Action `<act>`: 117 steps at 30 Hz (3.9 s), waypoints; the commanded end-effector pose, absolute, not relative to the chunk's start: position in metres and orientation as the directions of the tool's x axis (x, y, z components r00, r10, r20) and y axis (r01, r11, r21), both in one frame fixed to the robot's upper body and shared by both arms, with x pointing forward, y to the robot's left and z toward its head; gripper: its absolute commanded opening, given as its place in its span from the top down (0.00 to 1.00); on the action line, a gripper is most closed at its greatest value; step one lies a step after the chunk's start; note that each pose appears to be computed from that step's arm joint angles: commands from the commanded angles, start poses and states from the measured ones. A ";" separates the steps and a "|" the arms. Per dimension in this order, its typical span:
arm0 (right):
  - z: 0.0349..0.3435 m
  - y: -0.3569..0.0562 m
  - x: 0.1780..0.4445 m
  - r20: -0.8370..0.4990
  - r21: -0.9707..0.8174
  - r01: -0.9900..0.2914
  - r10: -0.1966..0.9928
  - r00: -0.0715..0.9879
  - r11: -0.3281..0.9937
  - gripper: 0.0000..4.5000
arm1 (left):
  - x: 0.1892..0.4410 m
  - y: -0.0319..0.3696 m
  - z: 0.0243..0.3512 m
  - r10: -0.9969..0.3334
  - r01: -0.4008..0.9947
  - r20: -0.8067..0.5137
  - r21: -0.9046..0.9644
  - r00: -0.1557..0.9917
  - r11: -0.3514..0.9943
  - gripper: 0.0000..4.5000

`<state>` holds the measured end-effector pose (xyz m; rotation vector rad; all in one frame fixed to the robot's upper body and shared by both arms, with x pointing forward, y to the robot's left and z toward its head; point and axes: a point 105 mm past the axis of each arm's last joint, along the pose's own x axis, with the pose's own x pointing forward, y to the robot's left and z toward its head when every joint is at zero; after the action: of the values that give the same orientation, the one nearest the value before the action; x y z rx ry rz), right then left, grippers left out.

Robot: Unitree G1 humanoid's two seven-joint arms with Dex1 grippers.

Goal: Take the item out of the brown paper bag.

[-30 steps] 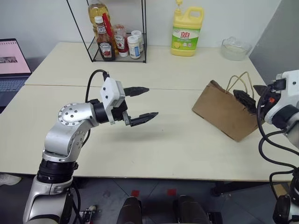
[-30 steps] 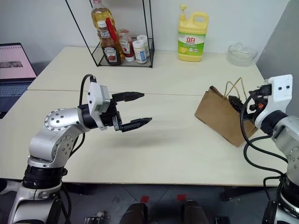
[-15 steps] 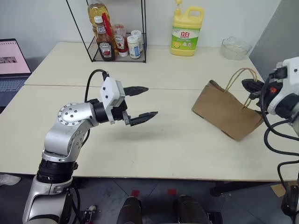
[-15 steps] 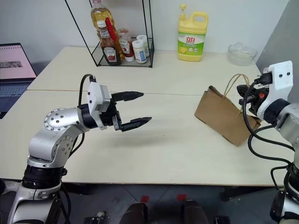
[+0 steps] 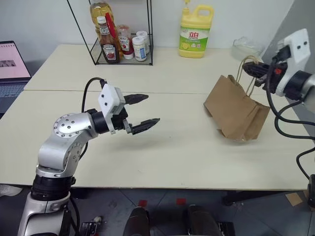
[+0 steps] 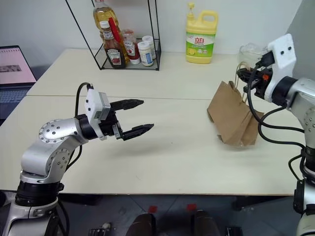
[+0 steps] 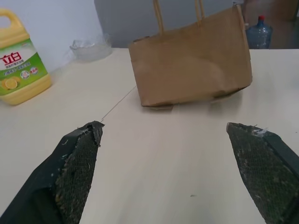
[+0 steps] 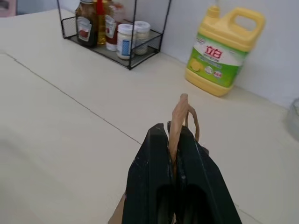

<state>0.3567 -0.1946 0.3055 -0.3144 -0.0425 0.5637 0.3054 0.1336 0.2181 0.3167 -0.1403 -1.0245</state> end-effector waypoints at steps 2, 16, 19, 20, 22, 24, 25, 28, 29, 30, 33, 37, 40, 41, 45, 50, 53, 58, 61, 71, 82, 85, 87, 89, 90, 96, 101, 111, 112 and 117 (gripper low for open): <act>0.341 -0.167 0.357 0.037 -0.416 -0.569 0.639 0.768 0.709 0.99 | 0.293 0.144 0.226 -0.832 0.786 -0.003 0.329 0.555 0.523 0.00; 0.363 -0.068 0.379 0.055 -0.497 -0.718 0.844 0.534 0.487 0.99 | 0.273 0.164 0.211 -0.747 0.728 -0.003 0.224 0.665 0.648 0.00; 0.364 -0.046 0.381 0.061 -0.508 -0.733 0.868 0.493 0.452 0.99 | 0.270 0.164 0.209 -0.743 0.726 -0.003 0.216 0.669 0.653 0.00; 0.363 -0.037 0.381 0.063 -0.512 -0.739 0.877 0.476 0.438 0.99 | 0.269 0.165 0.208 -0.741 0.725 -0.004 0.213 0.671 0.655 0.00; 0.362 -0.021 0.382 0.063 -0.520 -0.746 0.890 0.451 0.415 0.99 | 0.269 0.166 0.207 -0.736 0.721 -0.004 0.206 0.676 0.661 0.00; 0.360 -0.008 0.385 0.063 -0.528 -0.748 0.897 0.438 0.403 0.99 | 0.268 0.167 0.206 -0.730 0.715 -0.004 0.204 0.683 0.668 0.00; 0.359 -0.003 0.386 0.064 -0.530 -0.747 0.897 0.437 0.401 0.99 | 0.268 0.169 0.205 -0.726 0.712 -0.004 0.203 0.688 0.673 0.00; 0.356 0.009 0.390 0.066 -0.540 -0.745 0.902 0.428 0.392 0.99 | 0.267 0.172 0.204 -0.718 0.705 -0.008 0.203 0.696 0.680 0.00; 0.355 0.012 0.391 0.066 -0.541 -0.746 0.904 0.423 0.389 0.99 | 0.267 0.172 0.204 -0.717 0.703 -0.008 0.204 0.697 0.681 0.00; 0.354 0.015 0.392 0.065 -0.546 -0.744 0.905 0.420 0.384 0.99 | 0.267 0.173 0.204 -0.715 0.701 -0.008 0.206 0.699 0.682 0.00; 0.350 0.021 0.394 0.055 -0.560 -0.741 0.909 0.414 0.371 0.99 | 0.268 0.173 0.204 -0.714 0.699 -0.006 0.207 0.701 0.684 0.00; 0.343 0.024 0.400 0.035 -0.576 -0.730 0.903 0.427 0.367 0.99 | 0.268 0.173 0.204 -0.714 0.699 -0.004 0.208 0.700 0.684 0.00; 0.340 0.026 0.402 0.027 -0.575 -0.732 0.903 0.429 0.365 0.99 | 0.269 0.174 0.204 -0.715 0.699 -0.003 0.210 0.699 0.683 0.00; 0.339 0.027 0.402 0.024 -0.574 -0.735 0.904 0.427 0.362 0.99 | 0.270 0.174 0.204 -0.715 0.699 -0.002 0.211 0.699 0.683 0.00; 0.332 0.029 0.402 0.002 -0.569 -0.746 0.907 0.421 0.348 0.99 | 0.270 0.173 0.205 -0.718 0.701 0.002 0.214 0.696 0.680 0.00; 0.326 0.026 0.400 -0.027 -0.572 -0.753 0.910 0.413 0.324 0.99 | 0.270 0.172 0.205 -0.722 0.705 0.002 0.216 0.692 0.676 0.00; 0.321 0.019 0.402 -0.053 -0.573 -0.754 0.904 0.424 0.320 0.99 | 0.271 0.172 0.205 -0.724 0.707 0.003 0.218 0.690 0.673 0.00; 0.313 0.004 0.404 -0.089 -0.568 -0.759 0.894 0.440 0.318 0.90 | 0.272 0.170 0.204 -0.731 0.713 0.004 0.216 0.683 0.667 0.00; 0.308 -0.004 0.401 -0.119 -0.569 -0.769 0.897 0.426 0.290 0.70 | 0.272 0.169 0.203 -0.733 0.715 0.004 0.215 0.680 0.665 0.00; 0.291 -0.053 0.371 -0.204 -0.560 -0.786 0.876 0.437 0.262 0.24 | 0.279 0.166 0.212 -0.733 0.713 0.015 0.222 0.680 0.665 0.00; 0.242 -0.105 0.287 -0.169 -0.351 -0.824 0.836 0.522 0.444 0.24 | 0.296 0.168 0.239 -0.738 0.717 0.066 0.195 0.671 0.669 0.19; 0.227 -0.106 0.270 -0.139 -0.300 -0.788 0.792 0.594 0.538 0.24 | 0.307 0.176 0.250 -0.728 0.703 0.065 0.215 0.683 0.678 0.39; 0.217 -0.103 0.263 -0.129 -0.265 -0.768 0.768 0.627 0.583 0.24 | 0.318 0.182 0.256 -0.712 0.680 0.063 0.247 0.699 0.690 0.53; 0.211 -0.098 0.257 -0.127 -0.249 -0.759 0.757 0.641 0.601 0.24 | 0.333 0.189 0.266 -0.685 0.641 0.078 0.287 0.725 0.711 0.67; 0.209 -0.096 0.255 -0.122 -0.242 -0.754 0.751 0.649 0.611 0.24 | 0.342 0.192 0.273 -0.670 0.621 0.092 0.303 0.736 0.723 0.74; 0.208 -0.089 0.249 -0.098 -0.217 -0.733 0.733 0.673 0.644 0.24 | 0.401 0.205 0.298 -0.564 0.470 0.136 0.417 0.814 0.778 1.00; 0.204 -0.086 0.243 -0.094 -0.208 -0.717 0.716 0.692 0.665 0.24 | 0.451 0.196 0.290 -0.485 0.392 0.067 0.497 0.872 0.774 1.00; 0.199 -0.092 0.235 -0.102 -0.201 -0.692 0.688 0.719 0.693 0.24 | 0.458 0.170 0.265 -0.596 0.555 -0.113 0.530 0.795 0.641 1.00; 0.199 -0.092 0.234 -0.105 -0.199 -0.693 0.688 0.718 0.693 0.24 | 0.455 0.170 0.262 -0.620 0.590 -0.139 0.517 0.772 0.620 1.00; 0.197 -0.096 0.229 -0.137 -0.186 -0.721 0.709 0.692 0.668 0.24 | 0.429 0.174 0.242 -0.746 0.792 -0.333 0.451 0.577 0.412 1.00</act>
<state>0.2382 -0.0995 0.1861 -0.2046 0.1065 0.7773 0.4381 0.1711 0.2328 0.5696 0.0793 -0.8935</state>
